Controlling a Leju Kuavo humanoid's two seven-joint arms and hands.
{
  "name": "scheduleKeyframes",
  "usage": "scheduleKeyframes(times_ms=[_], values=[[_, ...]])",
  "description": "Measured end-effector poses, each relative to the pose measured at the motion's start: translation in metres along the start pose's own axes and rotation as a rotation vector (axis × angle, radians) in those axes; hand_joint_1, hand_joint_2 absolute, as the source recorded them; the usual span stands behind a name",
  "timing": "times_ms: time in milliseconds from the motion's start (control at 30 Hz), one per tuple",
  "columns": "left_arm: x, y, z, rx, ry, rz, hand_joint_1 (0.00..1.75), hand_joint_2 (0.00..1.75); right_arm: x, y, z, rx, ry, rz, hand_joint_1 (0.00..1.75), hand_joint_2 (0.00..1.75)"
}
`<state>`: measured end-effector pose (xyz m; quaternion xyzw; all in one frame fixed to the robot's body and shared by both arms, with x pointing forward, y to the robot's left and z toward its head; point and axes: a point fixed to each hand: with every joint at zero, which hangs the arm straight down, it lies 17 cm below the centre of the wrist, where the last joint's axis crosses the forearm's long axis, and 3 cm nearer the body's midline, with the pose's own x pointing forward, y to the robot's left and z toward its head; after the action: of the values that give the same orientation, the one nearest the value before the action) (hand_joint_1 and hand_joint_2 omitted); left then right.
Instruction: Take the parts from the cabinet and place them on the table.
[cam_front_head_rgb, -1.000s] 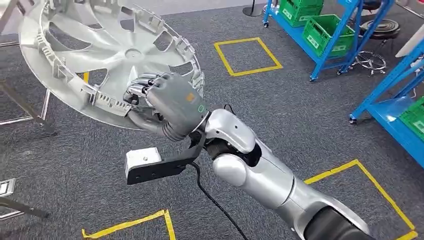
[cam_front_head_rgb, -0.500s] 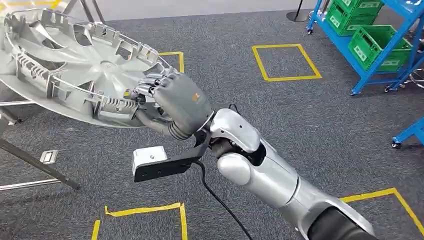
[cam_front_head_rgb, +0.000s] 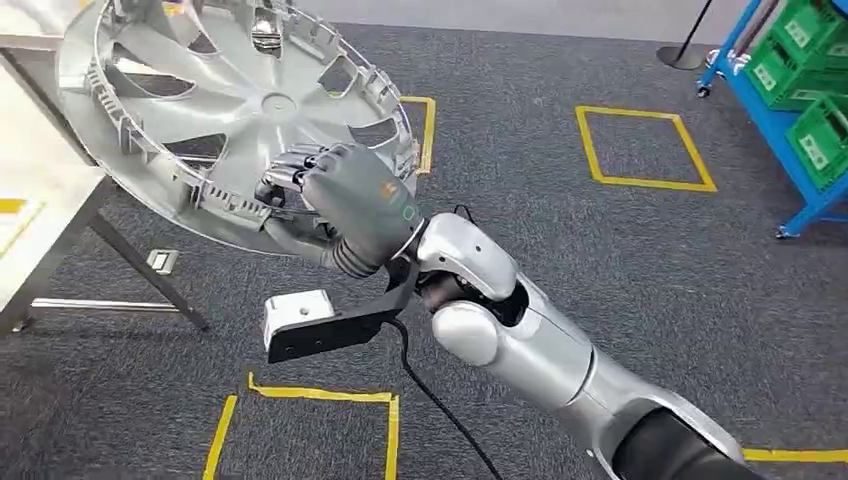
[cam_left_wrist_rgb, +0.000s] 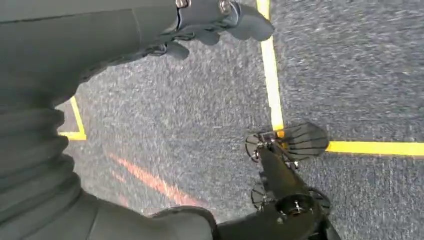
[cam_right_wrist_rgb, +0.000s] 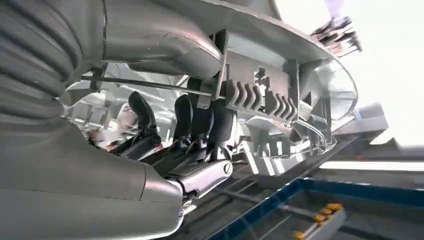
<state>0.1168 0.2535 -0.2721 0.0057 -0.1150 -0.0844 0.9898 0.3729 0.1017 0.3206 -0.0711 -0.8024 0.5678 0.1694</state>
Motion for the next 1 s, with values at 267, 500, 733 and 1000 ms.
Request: scheduleKeyframes(times_ms=[267, 500, 733, 1000], values=[[0.001, 0.001, 0.0, 0.001, -0.002, 0.003, 0.0, 1.75, -0.008, 0.006, 0.002, 0.015, 0.015, -0.004, 1.75, 1.75], [-0.003, -0.004, 0.0, -0.007, 0.005, 0.003, 0.0, 1.75, -0.004, 0.005, -0.002, 0.013, 0.005, -0.005, 1.75, 1.75], [-0.003, 0.001, 0.0, -0.001, 0.005, 0.0, 0.0, 1.75, -0.012, 0.012, 0.0, 0.026, 0.031, -0.009, 1.75, 1.75], [-0.004, 0.001, 0.0, 0.001, 0.005, 0.001, 0.0, 1.75, -0.011, 0.009, -0.003, 0.018, 0.028, -0.01, 1.75, 1.75]])
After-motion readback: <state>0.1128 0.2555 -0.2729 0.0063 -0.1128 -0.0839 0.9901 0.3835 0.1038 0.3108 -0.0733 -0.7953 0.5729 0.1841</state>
